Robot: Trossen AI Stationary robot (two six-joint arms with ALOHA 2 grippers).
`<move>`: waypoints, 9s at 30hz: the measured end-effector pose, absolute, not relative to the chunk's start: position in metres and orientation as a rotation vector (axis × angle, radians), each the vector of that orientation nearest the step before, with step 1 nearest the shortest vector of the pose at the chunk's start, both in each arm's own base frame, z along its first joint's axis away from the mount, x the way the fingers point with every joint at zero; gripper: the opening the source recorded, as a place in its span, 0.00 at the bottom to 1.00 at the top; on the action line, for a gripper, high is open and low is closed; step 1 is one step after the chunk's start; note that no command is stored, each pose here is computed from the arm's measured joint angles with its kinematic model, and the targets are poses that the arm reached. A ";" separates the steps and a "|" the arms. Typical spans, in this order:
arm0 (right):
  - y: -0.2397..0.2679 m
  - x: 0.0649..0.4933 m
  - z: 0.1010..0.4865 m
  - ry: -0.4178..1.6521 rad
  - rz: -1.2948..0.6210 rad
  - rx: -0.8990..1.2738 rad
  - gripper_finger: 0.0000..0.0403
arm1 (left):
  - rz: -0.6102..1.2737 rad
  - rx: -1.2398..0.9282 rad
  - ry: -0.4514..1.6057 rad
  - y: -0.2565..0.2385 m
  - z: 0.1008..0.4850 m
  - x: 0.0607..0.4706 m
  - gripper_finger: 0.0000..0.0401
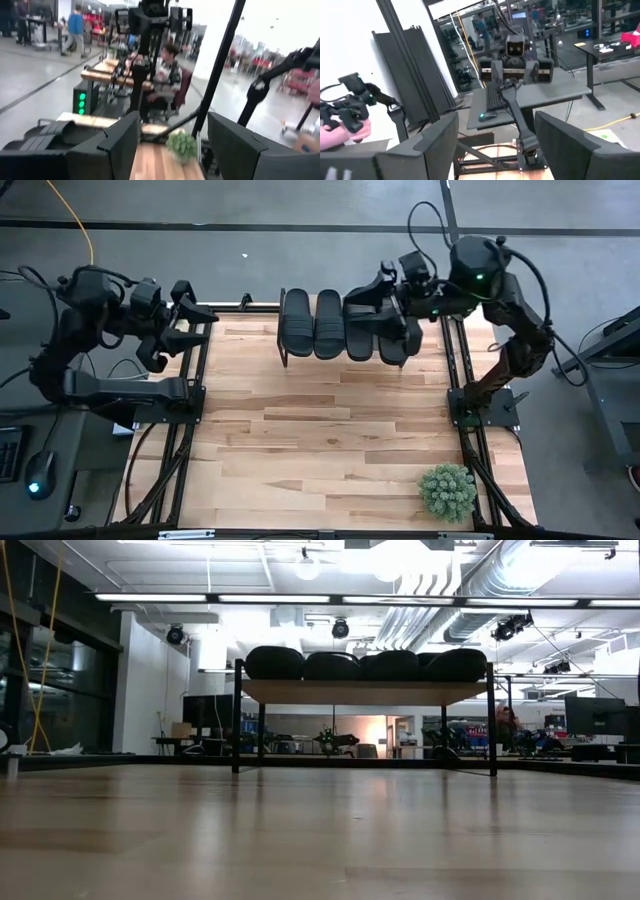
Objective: Pick and place slides into the shelf
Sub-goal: Return to Home Position
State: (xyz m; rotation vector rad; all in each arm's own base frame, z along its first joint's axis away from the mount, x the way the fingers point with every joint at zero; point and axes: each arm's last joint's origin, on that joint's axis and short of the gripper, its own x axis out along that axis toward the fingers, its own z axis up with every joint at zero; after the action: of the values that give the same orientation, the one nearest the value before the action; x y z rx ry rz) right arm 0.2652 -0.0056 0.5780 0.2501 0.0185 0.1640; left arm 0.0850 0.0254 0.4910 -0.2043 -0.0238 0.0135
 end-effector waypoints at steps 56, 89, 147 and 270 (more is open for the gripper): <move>0.003 0.176 0.601 -0.035 0.113 0.165 0.63 | 0.206 -0.231 -0.050 0.008 0.441 0.075 0.54; 0.000 0.105 0.452 -0.486 0.073 0.226 0.63 | 0.239 -0.258 -0.167 0.008 0.382 0.054 0.54; -0.005 0.095 0.234 -0.759 0.037 0.495 0.63 | 0.245 -0.416 -0.240 0.010 0.219 0.083 0.54; 0.004 0.116 0.145 0.329 0.126 0.286 0.63 | 0.017 -0.136 -0.011 0.003 0.167 0.098 0.54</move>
State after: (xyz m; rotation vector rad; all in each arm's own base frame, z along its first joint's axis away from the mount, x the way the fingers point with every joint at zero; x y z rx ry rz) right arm 0.1162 0.0043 0.1446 0.2864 0.3289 0.1257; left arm 0.0977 0.0027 0.1671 -0.1358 -0.0110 0.0169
